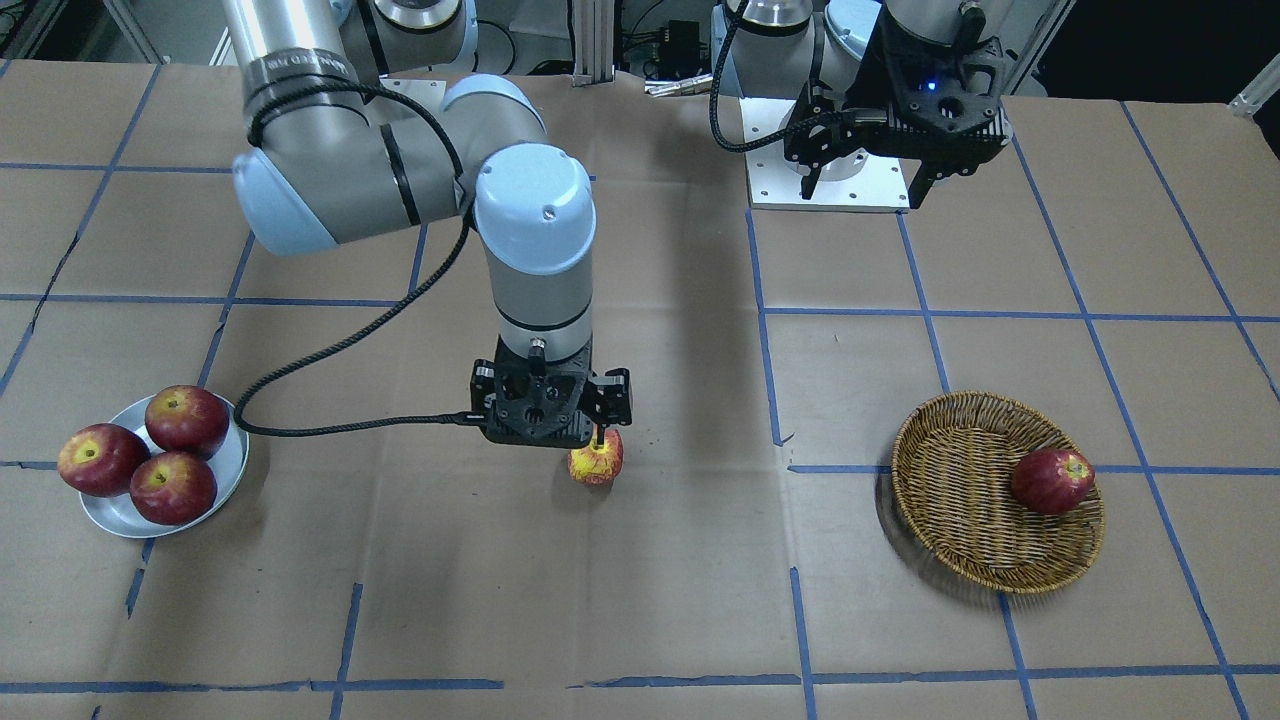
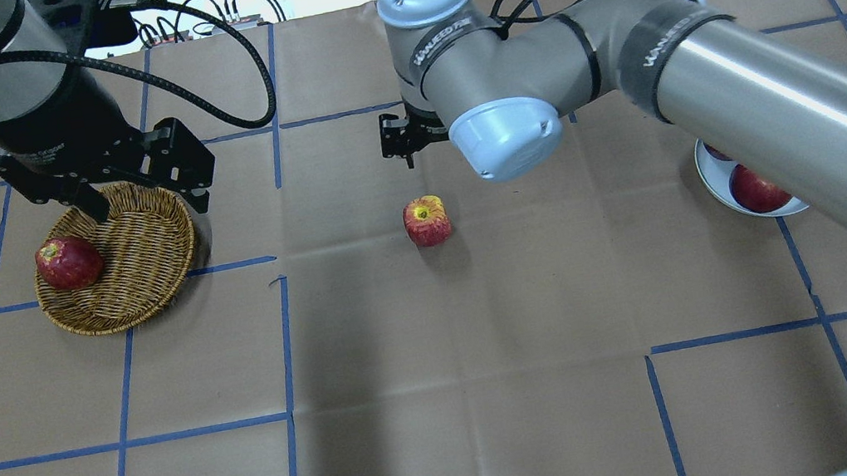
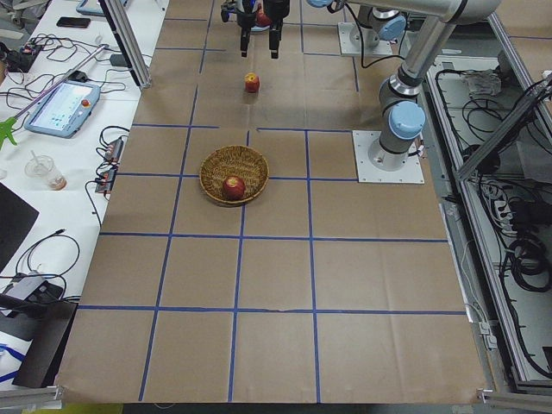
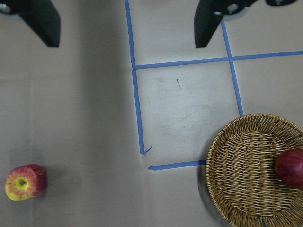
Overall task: Transfer apple from basket to plate
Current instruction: 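Grasp the apple with the right gripper while the left arm returns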
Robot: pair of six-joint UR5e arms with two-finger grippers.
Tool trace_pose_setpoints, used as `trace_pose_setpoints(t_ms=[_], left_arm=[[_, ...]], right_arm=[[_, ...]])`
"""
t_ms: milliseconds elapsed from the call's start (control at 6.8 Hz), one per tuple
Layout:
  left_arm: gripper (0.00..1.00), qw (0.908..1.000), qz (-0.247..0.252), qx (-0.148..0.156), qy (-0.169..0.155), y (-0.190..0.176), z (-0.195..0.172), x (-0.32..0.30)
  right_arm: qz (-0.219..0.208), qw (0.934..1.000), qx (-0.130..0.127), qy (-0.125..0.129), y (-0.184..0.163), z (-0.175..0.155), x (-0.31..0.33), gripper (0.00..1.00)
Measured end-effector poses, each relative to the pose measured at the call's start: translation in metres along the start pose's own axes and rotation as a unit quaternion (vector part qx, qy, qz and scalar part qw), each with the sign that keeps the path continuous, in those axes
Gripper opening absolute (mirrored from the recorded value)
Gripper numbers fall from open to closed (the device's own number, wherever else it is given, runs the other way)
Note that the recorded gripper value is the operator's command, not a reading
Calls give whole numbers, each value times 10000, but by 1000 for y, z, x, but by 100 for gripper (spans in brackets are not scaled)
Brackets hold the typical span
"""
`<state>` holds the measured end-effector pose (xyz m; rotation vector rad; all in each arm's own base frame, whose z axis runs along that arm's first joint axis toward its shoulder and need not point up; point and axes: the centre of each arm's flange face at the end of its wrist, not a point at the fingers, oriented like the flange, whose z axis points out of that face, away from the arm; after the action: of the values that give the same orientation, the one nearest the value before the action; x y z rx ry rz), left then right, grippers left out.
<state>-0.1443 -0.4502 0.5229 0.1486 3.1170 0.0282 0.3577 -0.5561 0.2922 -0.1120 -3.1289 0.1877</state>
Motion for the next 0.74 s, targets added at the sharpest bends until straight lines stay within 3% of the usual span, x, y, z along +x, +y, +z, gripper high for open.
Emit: trace_pose_setpoints(t_ms=[294,588,735], left_arm=[[100,10000,-25,-56,5,1,2,0],[100,9999,-12,-131,1,3,5,1],[100,9999,-8,-146,4,4,5,1]], right_arm=[[-20,10000,0,18,8,53,-30,100],[-90,9998,-156,90,22,84,-40,100],[-116,9995,-273,125,30,95,-38,80]])
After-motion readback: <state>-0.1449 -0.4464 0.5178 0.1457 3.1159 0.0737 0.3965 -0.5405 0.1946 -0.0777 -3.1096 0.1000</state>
